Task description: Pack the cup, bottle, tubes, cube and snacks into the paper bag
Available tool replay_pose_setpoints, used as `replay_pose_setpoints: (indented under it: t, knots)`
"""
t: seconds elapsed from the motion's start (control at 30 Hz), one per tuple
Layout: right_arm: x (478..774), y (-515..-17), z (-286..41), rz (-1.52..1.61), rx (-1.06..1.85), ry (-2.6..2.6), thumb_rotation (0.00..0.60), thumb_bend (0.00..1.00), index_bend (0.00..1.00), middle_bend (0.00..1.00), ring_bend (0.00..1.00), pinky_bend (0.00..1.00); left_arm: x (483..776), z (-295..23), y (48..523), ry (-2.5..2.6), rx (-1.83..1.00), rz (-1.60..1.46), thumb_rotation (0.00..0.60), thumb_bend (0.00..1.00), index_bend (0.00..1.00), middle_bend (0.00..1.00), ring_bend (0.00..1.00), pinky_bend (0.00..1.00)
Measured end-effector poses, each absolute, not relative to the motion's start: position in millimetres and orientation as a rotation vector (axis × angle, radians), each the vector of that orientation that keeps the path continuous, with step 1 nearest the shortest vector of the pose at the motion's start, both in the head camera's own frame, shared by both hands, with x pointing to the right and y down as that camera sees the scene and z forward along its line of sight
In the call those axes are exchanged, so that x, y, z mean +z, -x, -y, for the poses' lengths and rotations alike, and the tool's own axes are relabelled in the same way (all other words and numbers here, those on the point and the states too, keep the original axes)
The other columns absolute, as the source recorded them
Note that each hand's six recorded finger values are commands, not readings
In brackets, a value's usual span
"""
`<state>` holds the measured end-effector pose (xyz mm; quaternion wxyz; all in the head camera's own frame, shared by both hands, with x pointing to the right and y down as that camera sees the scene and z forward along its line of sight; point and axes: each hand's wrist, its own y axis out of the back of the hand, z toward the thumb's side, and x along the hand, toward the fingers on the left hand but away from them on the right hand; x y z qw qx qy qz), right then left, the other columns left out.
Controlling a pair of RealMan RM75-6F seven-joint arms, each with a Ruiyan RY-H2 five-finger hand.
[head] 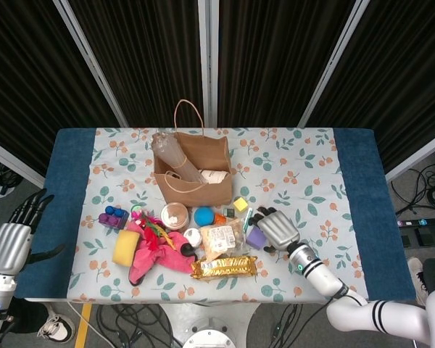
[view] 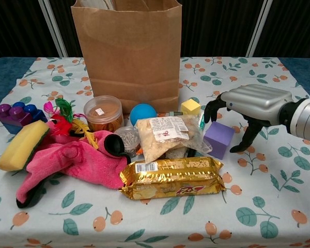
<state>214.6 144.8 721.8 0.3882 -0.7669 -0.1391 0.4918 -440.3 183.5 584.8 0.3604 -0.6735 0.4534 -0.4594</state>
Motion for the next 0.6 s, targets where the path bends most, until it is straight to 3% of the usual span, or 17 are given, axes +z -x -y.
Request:
replay_pose_setpoints:
  t: [0.33, 0.6]
  knots:
    - [721, -212, -147, 0.377, 1.229, 1.93, 0.6, 0.04, 0.53, 0.47, 0.24, 0.28, 585, -183, 440, 1.739, -1.182, -1.174, 0.6, 0.0, 0.11, 0.1, 0.06, 0.16]
    - [706, -219, -138, 0.436, 1.205, 1.894, 0.6, 0.07, 0.59, 0.51, 0.27, 0.29, 585, -184, 438, 1.746, -1.178, -1.175, 0.6, 0.0, 0.11, 0.1, 0.06, 0.16]
